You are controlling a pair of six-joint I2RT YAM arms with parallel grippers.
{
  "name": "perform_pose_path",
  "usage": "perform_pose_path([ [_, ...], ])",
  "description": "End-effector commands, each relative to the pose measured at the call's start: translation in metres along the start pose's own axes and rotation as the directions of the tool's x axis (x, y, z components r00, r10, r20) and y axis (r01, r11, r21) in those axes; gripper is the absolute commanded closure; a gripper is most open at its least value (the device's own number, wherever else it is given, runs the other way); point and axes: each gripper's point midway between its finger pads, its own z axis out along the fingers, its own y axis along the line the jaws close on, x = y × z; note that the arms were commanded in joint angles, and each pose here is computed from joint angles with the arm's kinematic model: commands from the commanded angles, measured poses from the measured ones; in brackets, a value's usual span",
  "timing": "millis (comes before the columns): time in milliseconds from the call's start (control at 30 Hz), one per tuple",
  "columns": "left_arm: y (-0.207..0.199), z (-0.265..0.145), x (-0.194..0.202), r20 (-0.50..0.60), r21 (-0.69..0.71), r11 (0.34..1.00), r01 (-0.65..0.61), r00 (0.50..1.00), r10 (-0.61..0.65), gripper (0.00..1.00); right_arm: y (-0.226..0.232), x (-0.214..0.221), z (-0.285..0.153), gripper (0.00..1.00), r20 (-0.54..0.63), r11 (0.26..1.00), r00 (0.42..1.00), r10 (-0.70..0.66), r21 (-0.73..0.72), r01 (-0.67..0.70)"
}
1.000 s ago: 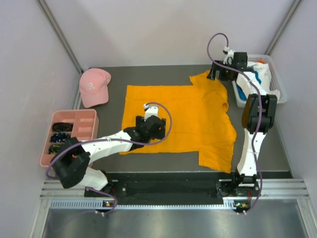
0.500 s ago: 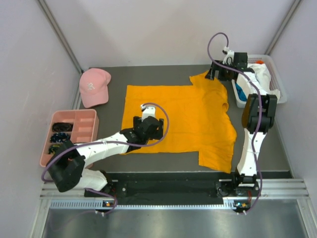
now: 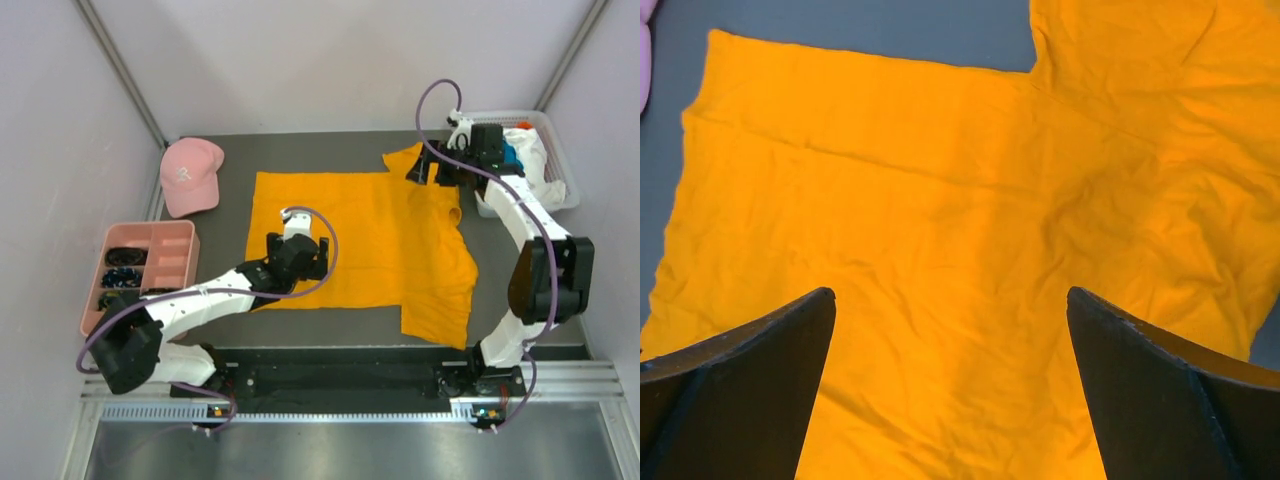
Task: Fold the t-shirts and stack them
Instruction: Flatten out the tshirt
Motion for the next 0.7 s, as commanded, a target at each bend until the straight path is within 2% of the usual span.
perform_pose_path([
  [0,0.001,-0.005,-0.014,0.064,0.013,1.000,0.017,0.998,-0.018,0.01,0.017,-0.014,-0.040,0.01,0.096,0.997,0.995,0.015,0.078,-0.022],
  [167,0.002,-0.002,-0.017,0.074,0.001,1.000,0.007,0.997,-0.007,0.01,0.012,0.021,-0.054,0.01,0.033,0.982,0.998,0.061,0.176,-0.066],
  [367,0.004,0.015,-0.032,0.124,-0.021,0.999,0.050,0.991,-0.047,0.01,-0.006,0.063,-0.037,0.01,-0.050,0.964,0.996,0.068,0.259,-0.053],
  [400,0.006,0.020,-0.031,0.116,-0.030,0.998,0.051,0.992,-0.047,0.01,-0.004,0.067,-0.032,0.01,-0.059,0.965,0.997,0.058,0.258,-0.041],
  [467,0.003,0.027,-0.053,0.176,-0.012,0.996,0.087,0.981,-0.084,0.01,-0.004,0.071,-0.025,0.01,-0.066,0.965,0.997,0.048,0.259,-0.029],
  [567,0.011,0.042,-0.069,0.212,-0.030,0.993,0.115,0.971,-0.106,0.01,0.001,0.068,-0.015,0.01,-0.064,0.973,0.997,0.043,0.228,-0.028],
  [667,0.021,0.057,-0.078,0.217,-0.051,0.990,0.130,0.969,-0.116,0.01,0.003,0.066,-0.002,0.01,-0.073,0.979,0.996,0.043,0.200,-0.028],
])
